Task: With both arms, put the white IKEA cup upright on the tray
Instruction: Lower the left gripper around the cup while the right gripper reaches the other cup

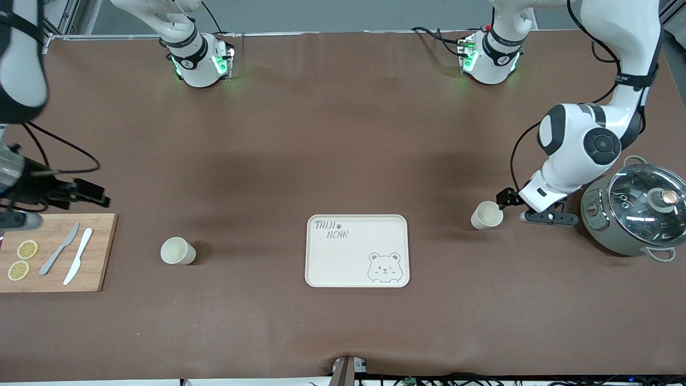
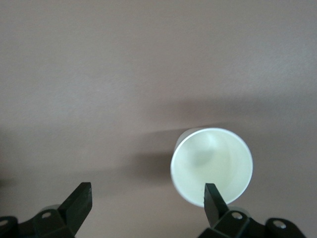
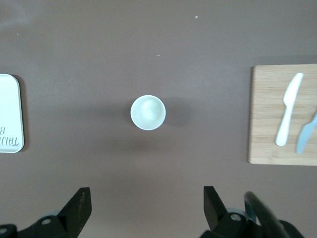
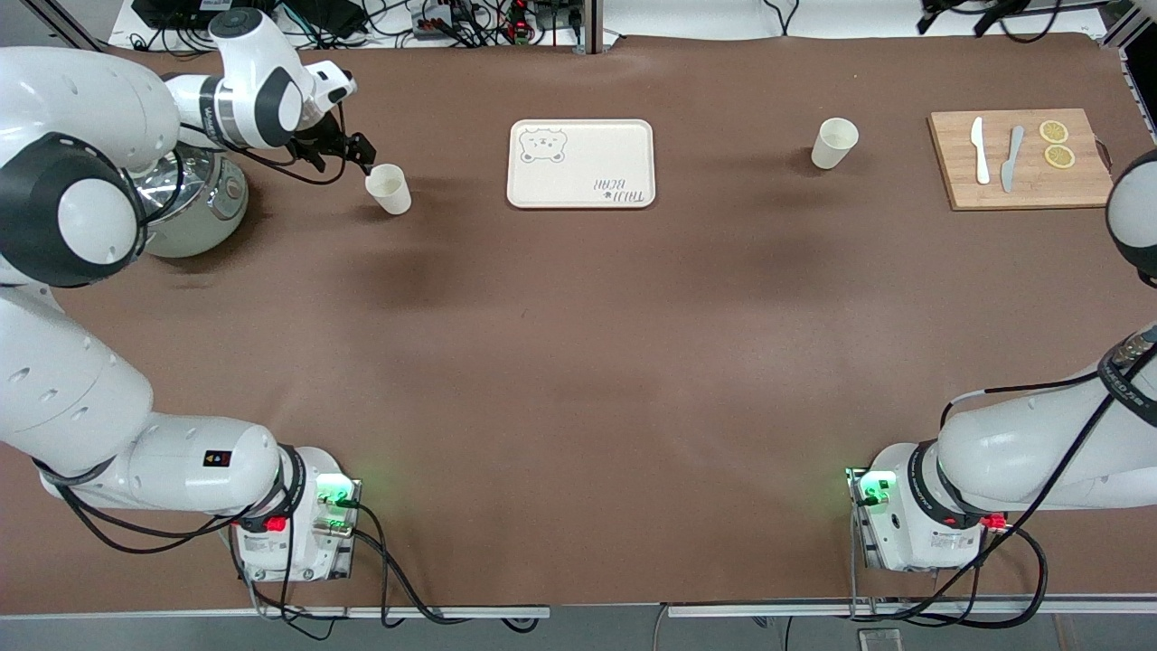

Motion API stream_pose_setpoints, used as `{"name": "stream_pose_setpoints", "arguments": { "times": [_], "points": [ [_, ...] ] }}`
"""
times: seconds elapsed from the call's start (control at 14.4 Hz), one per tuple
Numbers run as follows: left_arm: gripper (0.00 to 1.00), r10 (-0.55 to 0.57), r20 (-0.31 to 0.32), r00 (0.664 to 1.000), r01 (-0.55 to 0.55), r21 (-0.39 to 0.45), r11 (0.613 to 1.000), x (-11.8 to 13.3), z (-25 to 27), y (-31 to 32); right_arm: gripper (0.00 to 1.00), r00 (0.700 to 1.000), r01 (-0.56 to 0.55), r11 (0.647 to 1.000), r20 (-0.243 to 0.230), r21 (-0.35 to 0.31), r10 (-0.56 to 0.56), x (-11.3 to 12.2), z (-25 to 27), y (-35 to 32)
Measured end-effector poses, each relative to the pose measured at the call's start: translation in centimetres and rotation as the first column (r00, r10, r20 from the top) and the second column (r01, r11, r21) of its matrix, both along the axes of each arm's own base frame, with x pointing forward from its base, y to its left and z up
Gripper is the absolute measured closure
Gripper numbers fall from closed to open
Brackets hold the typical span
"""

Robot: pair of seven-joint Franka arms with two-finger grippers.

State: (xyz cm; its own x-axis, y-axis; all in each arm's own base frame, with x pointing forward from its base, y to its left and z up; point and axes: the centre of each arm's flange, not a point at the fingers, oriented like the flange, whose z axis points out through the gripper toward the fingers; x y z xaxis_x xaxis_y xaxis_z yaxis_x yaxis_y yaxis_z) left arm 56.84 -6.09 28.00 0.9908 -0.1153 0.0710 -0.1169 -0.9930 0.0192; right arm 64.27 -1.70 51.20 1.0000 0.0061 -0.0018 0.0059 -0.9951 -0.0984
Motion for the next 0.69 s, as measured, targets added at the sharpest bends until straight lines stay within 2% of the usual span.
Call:
{"name": "stream_pose_setpoints", "arguments": {
  "times": [0.21, 0.48, 0.69],
  "points": [
    [0.00, 0.012, 0.025, 1.000, -0.012, -0.009, 1.000, 0.2, -1.6, -1.7, 0.00, 1.000, 0.018, 1.000, 0.003, -0.003, -0.018, 1.0, -4.3, 0.0],
    [0.00, 0.017, 0.038, 0.999, -0.016, -0.014, 1.000, 0.3, -3.0, -2.5, 0.00, 1.000, 0.024, 1.000, 0.000, -0.006, -0.024, 0.8, -7.8, 0.0],
    [0.00, 0.017, 0.037, 0.999, -0.017, -0.014, 1.000, 0.4, -3.1, -2.5, 0.00, 1.000, 0.017, 1.000, 0.023, -0.009, -0.016, 0.7, -9.8, 0.9]
  ]
}}
